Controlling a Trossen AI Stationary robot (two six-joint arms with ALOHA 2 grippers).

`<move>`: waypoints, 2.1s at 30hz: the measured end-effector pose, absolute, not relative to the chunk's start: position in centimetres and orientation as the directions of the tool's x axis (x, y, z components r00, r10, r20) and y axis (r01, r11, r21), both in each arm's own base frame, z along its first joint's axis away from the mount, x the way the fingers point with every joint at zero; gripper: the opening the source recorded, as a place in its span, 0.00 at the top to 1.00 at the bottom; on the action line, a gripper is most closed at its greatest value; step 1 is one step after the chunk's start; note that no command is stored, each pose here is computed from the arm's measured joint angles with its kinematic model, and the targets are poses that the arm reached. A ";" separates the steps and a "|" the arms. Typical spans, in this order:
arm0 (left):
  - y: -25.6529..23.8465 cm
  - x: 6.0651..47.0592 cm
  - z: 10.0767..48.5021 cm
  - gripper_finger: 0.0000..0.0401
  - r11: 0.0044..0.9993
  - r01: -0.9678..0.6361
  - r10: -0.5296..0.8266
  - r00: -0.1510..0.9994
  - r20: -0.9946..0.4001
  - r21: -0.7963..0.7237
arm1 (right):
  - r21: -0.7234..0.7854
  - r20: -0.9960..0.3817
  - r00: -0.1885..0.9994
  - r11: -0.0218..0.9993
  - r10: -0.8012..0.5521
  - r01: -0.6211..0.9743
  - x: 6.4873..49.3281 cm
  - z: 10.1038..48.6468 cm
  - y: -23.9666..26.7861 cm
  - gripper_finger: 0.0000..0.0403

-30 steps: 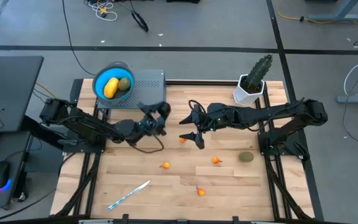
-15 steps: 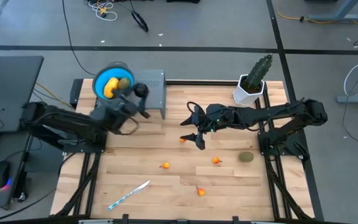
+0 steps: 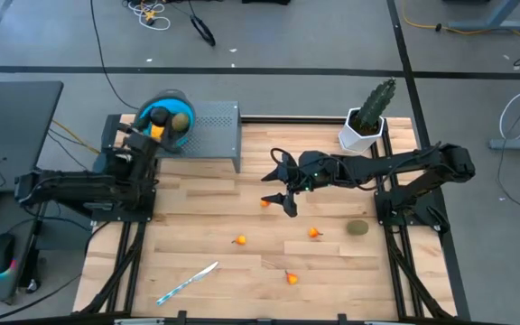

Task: Pick & Place Fruit
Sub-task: Put the black plum into the blue strainer bowl on the shelf, then put the orange pear into the blue strainer bowl on the shelf

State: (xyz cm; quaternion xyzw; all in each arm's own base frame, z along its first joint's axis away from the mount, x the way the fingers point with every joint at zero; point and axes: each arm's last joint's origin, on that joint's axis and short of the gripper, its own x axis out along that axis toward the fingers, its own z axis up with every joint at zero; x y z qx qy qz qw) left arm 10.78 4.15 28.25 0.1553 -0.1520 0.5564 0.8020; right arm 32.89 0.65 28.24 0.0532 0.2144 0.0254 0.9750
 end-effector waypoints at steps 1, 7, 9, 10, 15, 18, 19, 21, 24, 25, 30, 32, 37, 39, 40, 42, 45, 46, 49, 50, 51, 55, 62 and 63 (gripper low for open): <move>4.5 10.7 28.2 0.38 0.313 -0.947 0.856 0.311 0.413 0.065 | 0.112 -0.413 0.908 0.993 0.066 -0.021 33.0 28.2 0.6 0.25; 7.5 10.9 27.6 0.38 0.214 -0.975 0.907 0.221 0.360 0.058 | 0.109 -0.426 0.903 0.994 0.058 -0.012 33.2 27.8 0.6 0.25; 8.5 11.1 27.5 0.38 0.242 -0.968 0.910 0.248 0.333 0.061 | 0.109 -0.421 0.905 0.994 0.058 -0.014 33.2 27.8 0.6 0.25; 9.0 11.2 27.5 0.38 0.270 -0.961 0.908 0.276 0.315 0.062 | 0.109 -0.421 0.905 0.994 0.058 -0.014 33.2 27.9 0.6 0.25; 10.6 11.4 27.1 0.38 0.377 -0.923 0.896 0.385 0.219 0.080 | 0.109 -0.426 0.903 0.994 0.059 -0.013 33.2 27.8 0.6 0.25; 10.7 11.2 27.0 0.38 0.377 -0.922 0.899 0.387 0.204 0.085 | 0.110 -0.434 0.899 0.994 0.059 -0.012 33.1 27.7 0.6 0.25; 10.7 11.1 27.0 0.38 0.375 -0.923 0.900 0.384 0.206 0.083 | 0.113 -0.434 0.899 0.994 0.059 -0.011 33.1 27.7 0.6 0.25; 10.7 11.0 27.1 0.38 0.374 -0.924 0.900 0.382 0.211 0.080 | 0.124 -0.435 0.899 0.992 0.059 -0.005 33.1 27.7 0.6 0.25; 10.6 10.9 27.1 0.37 0.363 -0.927 0.903 0.374 0.213 0.090 | 0.133 -0.435 0.898 0.991 0.061 -0.003 33.1 27.7 0.7 0.25; 10.6 10.9 27.2 0.37 0.353 -0.930 0.905 0.366 0.214 0.101 | 0.134 -0.435 0.898 0.991 0.064 -0.005 33.1 27.7 0.8 0.25; 10.7 10.7 27.1 0.33 0.280 -0.955 0.935 0.294 0.197 0.094 | 0.131 -0.432 0.899 0.991 0.075 -0.020 33.1 27.7 1.3 0.25; 10.7 10.7 27.0 0.31 0.284 -0.955 0.937 0.295 0.188 0.083 | 0.122 -0.432 0.899 0.992 0.062 -0.010 33.1 27.7 1.4 0.25; 10.7 10.9 26.8 0.20 0.338 -0.937 0.920 0.349 0.179 0.089 | 0.104 -0.433 0.901 0.995 0.038 0.008 33.1 27.7 1.4 0.25; 10.7 10.9 26.8 0.15 0.337 -0.937 0.920 0.348 0.181 0.087 | 0.104 -0.433 0.901 0.995 0.038 0.009 33.1 27.7 1.3 0.25; 10.7 10.9 26.8 0.13 0.337 -0.937 0.920 0.348 0.181 0.087 | 0.104 -0.433 0.901 0.995 0.038 0.009 33.1 27.7 1.3 0.25; 10.7 10.9 26.9 0.10 0.339 -0.937 0.919 0.349 0.183 0.086 | 0.104 -0.433 0.901 0.995 0.038 0.008 33.1 27.7 1.4 0.25; 10.5 11.0 27.0 0.06 0.378 -0.923 0.900 0.385 0.202 0.073 | 0.104 -0.433 0.901 0.995 0.038 0.009 33.1 27.7 1.3 0.25; 10.4 11.0 27.1 0.06 0.402 -0.914 0.890 0.404 0.211 0.058 | 0.104 -0.433 0.901 0.995 0.038 0.008 33.1 27.7 1.3 0.25; 9.8 11.1 27.7 0.05 0.483 -0.875 0.842 0.473 0.257 0.028 | 0.103 -0.442 0.896 0.995 0.038 0.009 33.1 27.6 1.4 0.25; 9.5 11.1 27.8 0.05 0.513 -0.858 0.823 0.500 0.272 0.024 | 0.101 -0.453 0.891 0.995 0.037 0.010 33.0 27.5 1.4 0.25; 9.2 11.0 28.0 0.05 0.541 -0.841 0.802 0.524 0.287 0.023 | 0.099 -0.468 0.883 0.995 0.037 0.010 32.9 27.4 1.4 0.25; 8.0 10.8 28.8 0.06 0.666 -0.745 0.700 0.616 0.362 -0.019 | 0.074 -0.541 0.841 0.997 0.009 0.037 32.7 26.5 1.4 0.25; 6.6 11.4 29.5 0.06 0.899 -0.438 0.398 0.806 0.438 -0.012 | -0.047 -0.643 0.765 0.999 -0.047 0.022 34.3 22.6 2.3 0.25; 6.6 11.6 29.5 0.06 0.916 -0.402 0.364 0.825 0.433 -0.004 | -0.057 -0.655 0.754 0.998 -0.047 0.012 34.7 21.9 2.4 0.25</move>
